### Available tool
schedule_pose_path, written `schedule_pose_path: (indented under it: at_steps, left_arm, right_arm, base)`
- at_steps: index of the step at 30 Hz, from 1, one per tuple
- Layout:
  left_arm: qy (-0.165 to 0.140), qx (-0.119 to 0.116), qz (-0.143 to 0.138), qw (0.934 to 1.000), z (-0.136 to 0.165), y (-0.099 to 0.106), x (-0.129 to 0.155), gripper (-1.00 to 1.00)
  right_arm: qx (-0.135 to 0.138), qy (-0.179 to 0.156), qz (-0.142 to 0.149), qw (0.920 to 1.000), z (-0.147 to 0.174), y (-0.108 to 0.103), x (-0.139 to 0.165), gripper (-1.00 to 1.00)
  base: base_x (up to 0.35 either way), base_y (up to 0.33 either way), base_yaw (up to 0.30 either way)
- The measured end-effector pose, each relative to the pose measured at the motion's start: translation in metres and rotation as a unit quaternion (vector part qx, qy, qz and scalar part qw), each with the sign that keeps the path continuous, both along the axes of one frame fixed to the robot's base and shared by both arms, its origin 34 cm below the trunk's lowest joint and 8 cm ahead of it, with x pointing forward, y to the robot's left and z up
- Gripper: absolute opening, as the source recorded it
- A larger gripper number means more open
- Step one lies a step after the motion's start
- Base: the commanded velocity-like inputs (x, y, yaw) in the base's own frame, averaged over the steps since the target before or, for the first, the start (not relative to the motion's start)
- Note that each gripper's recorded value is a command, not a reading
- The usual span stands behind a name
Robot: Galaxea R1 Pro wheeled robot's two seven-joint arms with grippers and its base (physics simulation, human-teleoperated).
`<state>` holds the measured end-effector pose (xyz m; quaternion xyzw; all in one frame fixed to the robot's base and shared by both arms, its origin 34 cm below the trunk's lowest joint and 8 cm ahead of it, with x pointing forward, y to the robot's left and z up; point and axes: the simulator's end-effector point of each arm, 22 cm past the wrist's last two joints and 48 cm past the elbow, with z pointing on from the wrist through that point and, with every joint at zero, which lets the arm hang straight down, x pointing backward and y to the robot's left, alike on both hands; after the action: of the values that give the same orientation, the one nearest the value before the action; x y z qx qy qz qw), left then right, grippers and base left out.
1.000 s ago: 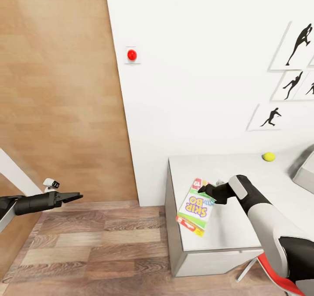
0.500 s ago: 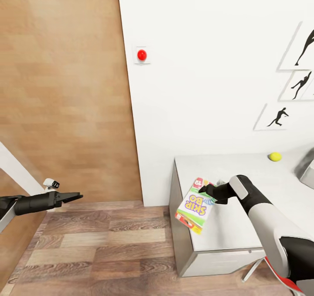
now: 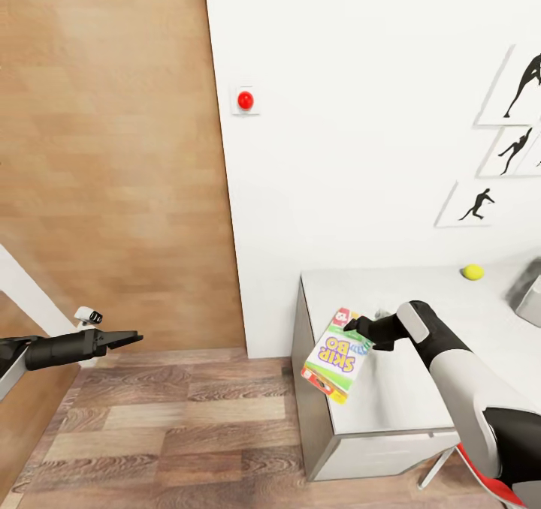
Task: Put all the toys in the child's room - the three board games (two on the bed and one on the table), the two jigsaw puzzles on the table, and the tennis ball on the table - inside the toy box on the table in the child's room.
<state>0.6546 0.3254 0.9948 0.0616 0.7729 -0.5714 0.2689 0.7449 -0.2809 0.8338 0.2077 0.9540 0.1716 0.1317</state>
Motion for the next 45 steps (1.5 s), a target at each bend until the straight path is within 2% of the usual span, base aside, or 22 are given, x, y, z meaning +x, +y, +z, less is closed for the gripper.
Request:
schedule_pose_path:
  at_steps: [7,14,20,24,25,28,30,31,32,35,36,39,40,42,43,45]
  left_arm:
    - [-0.006,0.0,0.0,1.0,0.006,0.0,0.0,1.0]
    - [-0.011,0.0,0.0,0.9999,0.012,0.0,-0.001,1.0]
    - [-0.016,0.0,0.0,0.9999,0.017,0.0,-0.001,1.0]
    - [-0.019,0.0,0.0,0.9998,0.021,0.0,-0.001,1.0]
    - [-0.02,0.0,0.0,0.9998,0.021,0.0,-0.001,1.0]
    - [-0.022,0.0,0.0,0.9997,0.024,-0.001,-0.001,1.0]
    - [-0.024,0.0,-0.001,0.9997,0.026,-0.001,-0.002,1.0]
    - [-0.025,0.0,-0.001,0.9997,0.026,-0.001,-0.002,1.0]
    - [-0.026,0.0,-0.001,0.9997,0.027,-0.001,-0.002,1.0]
    - [-0.028,0.0,-0.002,0.9996,0.03,-0.002,-0.002,1.0]
    - [-0.029,-0.001,-0.002,0.9996,0.03,-0.003,-0.002,1.0]
    - [-0.031,-0.002,-0.003,0.9995,0.033,-0.004,-0.002,1.0]
    - [-0.032,-0.003,-0.004,0.9995,0.034,-0.005,-0.002,1.0]
    - [-0.034,-0.003,-0.004,0.9994,0.035,-0.006,-0.002,1.0]
    - [-0.036,-0.003,-0.004,0.9993,0.037,-0.006,-0.002,1.0]
    - [-0.038,-0.004,-0.004,0.9993,0.038,-0.006,-0.002,1.0]
  right_arm:
    - [0.0,-0.008,0.0,1.0,0.006,0.0,0.0,1.0]
    - [0.008,-0.039,0.007,0.9992,0.02,0.002,-0.001,1.0]
    - [0.002,-0.061,0.022,0.9979,0.041,-0.008,-0.007,1.0]
    - [-0.001,-0.09,0.009,0.9959,0.054,-0.032,-0.014,1.0]
    - [0.005,-0.107,0.003,0.9942,0.063,-0.039,-0.015,1.0]
    - [0.034,-0.149,0.001,0.9883,0.083,-0.04,-0.021,1.0]
    - [0.076,-0.194,0.011,0.9779,0.107,-0.029,-0.034,1.0]
    - [0.087,-0.208,0.015,0.9741,0.115,-0.026,-0.038,1.0]
    - [0.108,-0.235,0.024,0.9657,0.131,-0.02,-0.046,1.0]
    - [0.137,-0.272,0.037,0.9519,0.155,-0.01,-0.062,1.0]
    - [0.154,-0.292,0.045,0.943,0.168,-0.005,-0.073,1.0]
    - [0.18,-0.316,0.053,0.9301,0.184,0.001,-0.089,1.0]
    - [0.197,-0.329,0.057,0.9218,0.193,0.004,-0.098,1.0]
    - [0.217,-0.341,0.063,0.9127,0.201,0.008,-0.106,1.0]
    - [0.236,-0.352,0.068,0.9034,0.208,0.013,-0.113,1.0]
    - [0.251,-0.367,0.072,0.8929,0.215,0.017,-0.119,1.0]
  base:
    - [0.0,0.0,0.0]
    - [0.0,0.0,0.0]
    - [0.0,0.0,0.0]
    - [0.0,0.0,0.0]
    - [0.0,0.0,0.0]
    - [0.0,0.0,0.0]
    - [0.0,0.0,0.0]
    - [0.0,0.0,0.0]
    - [0.0,0.0,0.0]
    - [0.0,0.0,0.0]
    - [0.0,0.0,0.0]
    - [0.0,0.0,0.0]
    - [0.0,0.0,0.0]
    - [0.0,0.0,0.0]
    - [0.0,0.0,0.0]
    - [0.0,0.0,0.0]
